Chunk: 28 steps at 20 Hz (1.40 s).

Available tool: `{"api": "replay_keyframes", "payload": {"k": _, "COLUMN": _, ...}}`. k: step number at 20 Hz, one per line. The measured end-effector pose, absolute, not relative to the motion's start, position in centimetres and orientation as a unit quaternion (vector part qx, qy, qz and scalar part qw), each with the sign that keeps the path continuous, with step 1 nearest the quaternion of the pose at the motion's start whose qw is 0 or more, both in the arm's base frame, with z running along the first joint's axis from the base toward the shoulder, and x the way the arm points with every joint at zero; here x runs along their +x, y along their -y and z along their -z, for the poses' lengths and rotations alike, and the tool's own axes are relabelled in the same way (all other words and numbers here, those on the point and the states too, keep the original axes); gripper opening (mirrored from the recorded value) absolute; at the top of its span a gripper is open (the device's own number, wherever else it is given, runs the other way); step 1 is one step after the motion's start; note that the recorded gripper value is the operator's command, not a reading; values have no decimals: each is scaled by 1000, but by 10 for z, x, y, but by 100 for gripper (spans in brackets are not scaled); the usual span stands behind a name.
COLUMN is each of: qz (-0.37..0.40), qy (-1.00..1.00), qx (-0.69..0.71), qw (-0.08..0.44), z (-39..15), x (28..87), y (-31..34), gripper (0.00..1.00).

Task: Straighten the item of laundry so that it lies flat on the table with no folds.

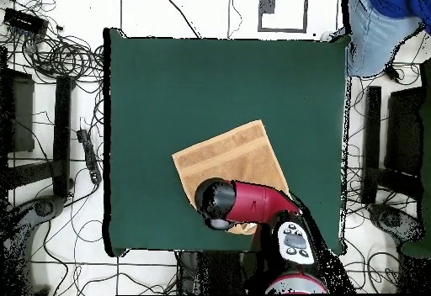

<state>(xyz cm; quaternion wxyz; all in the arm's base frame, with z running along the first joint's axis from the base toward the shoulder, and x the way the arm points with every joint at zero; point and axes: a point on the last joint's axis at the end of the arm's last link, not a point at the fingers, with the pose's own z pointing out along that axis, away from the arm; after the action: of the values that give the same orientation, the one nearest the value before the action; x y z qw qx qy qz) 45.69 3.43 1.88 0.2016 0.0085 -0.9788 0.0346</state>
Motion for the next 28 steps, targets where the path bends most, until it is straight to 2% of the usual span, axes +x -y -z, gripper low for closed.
{"api": "replay_keyframes", "payload": {"k": 12, "qz": -31, "qy": 979, "qx": -3, "qw": 203, "z": -18, "x": 455, "y": -26, "gripper": 0}}
{"api": "replay_keyframes", "payload": {"k": 17, "qz": -34, "qy": 982, "qx": -2, "qw": 184, "z": -17, "x": 459, "y": -25, "gripper": 0}}
{"api": "replay_keyframes", "payload": {"k": 28, "qz": -45, "qy": 995, "qx": 7, "qw": 90, "z": -10, "x": 478, "y": -27, "gripper": 0}}
